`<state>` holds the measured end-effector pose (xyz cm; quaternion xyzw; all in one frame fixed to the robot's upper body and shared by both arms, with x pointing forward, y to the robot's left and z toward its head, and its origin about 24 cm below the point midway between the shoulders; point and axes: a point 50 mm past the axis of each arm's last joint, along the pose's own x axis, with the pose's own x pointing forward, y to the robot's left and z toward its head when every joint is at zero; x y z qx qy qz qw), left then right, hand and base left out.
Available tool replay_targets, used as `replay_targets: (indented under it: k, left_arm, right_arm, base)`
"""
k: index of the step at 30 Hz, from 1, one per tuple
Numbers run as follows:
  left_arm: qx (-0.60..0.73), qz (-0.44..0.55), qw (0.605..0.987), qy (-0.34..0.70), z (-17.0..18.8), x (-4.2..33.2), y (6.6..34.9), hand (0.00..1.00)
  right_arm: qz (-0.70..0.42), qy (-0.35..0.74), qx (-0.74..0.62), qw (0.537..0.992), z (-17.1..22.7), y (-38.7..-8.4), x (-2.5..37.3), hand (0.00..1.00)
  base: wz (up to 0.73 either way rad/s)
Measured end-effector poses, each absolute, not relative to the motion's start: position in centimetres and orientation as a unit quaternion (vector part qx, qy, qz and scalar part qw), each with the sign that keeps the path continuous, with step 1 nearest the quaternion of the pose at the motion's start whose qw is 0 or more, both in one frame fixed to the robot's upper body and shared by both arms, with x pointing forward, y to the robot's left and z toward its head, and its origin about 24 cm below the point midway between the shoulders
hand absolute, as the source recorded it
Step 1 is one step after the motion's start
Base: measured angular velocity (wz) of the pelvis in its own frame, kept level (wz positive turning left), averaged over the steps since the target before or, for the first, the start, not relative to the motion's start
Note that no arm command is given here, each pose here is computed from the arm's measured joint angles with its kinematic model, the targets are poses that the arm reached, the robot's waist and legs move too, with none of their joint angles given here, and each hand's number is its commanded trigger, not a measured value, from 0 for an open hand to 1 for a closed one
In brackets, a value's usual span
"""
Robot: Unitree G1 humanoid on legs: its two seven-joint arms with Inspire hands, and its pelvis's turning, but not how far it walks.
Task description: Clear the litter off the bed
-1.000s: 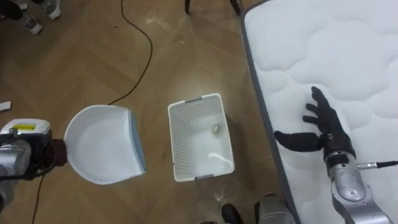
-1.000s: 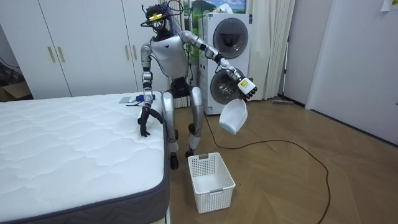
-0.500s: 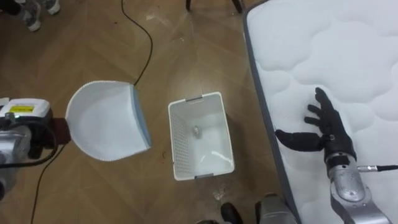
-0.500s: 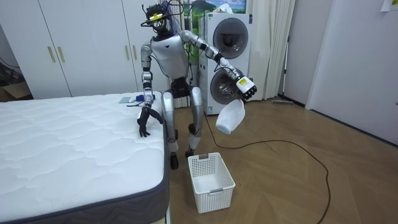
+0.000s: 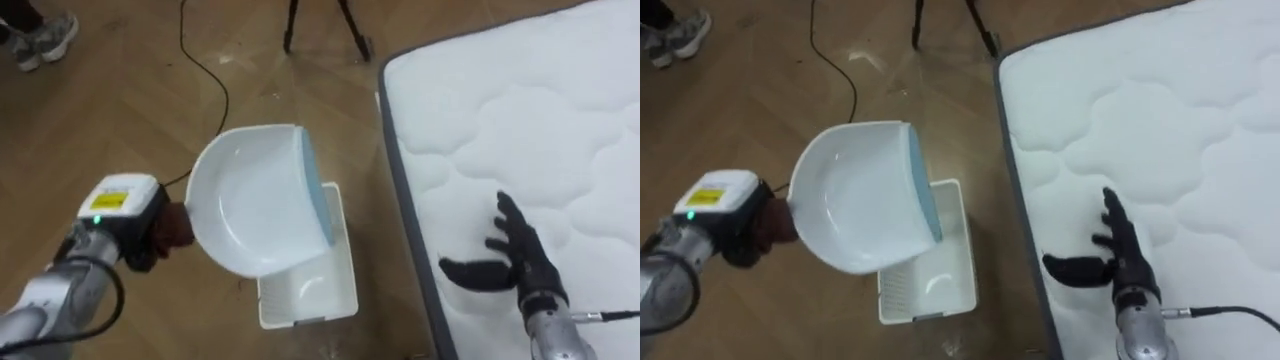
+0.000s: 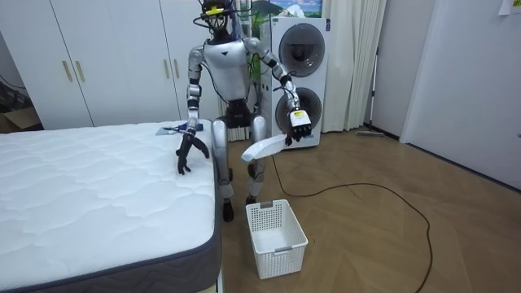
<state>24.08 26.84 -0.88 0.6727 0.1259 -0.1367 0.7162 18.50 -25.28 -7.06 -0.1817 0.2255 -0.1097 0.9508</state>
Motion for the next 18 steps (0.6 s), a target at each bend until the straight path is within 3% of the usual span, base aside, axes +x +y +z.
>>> replay_targets:
  k: [4,8,18]
  left_arm:
    - [0.616,-0.129,0.769,0.113,-0.6,23.4,25.6,1.0]
    - [0.564,-0.101,0.812,0.106,-0.4,22.7,24.8,1.0]
    - [0.424,-0.037,0.895,0.131,-1.2,22.2,23.6,1.0]
  right_arm:
    - [-0.13,0.242,-0.18,0.944,-7.2,-26.1,16.8,0.0]
    - [-0.135,0.245,-0.179,0.943,-7.0,-26.1,16.0,0.0]
    - [-0.123,0.24,-0.162,0.949,-6.5,-24.9,17.2,0.0]
  base:
    - [-0.32]
    - [-1.0]
    - [-1.77]
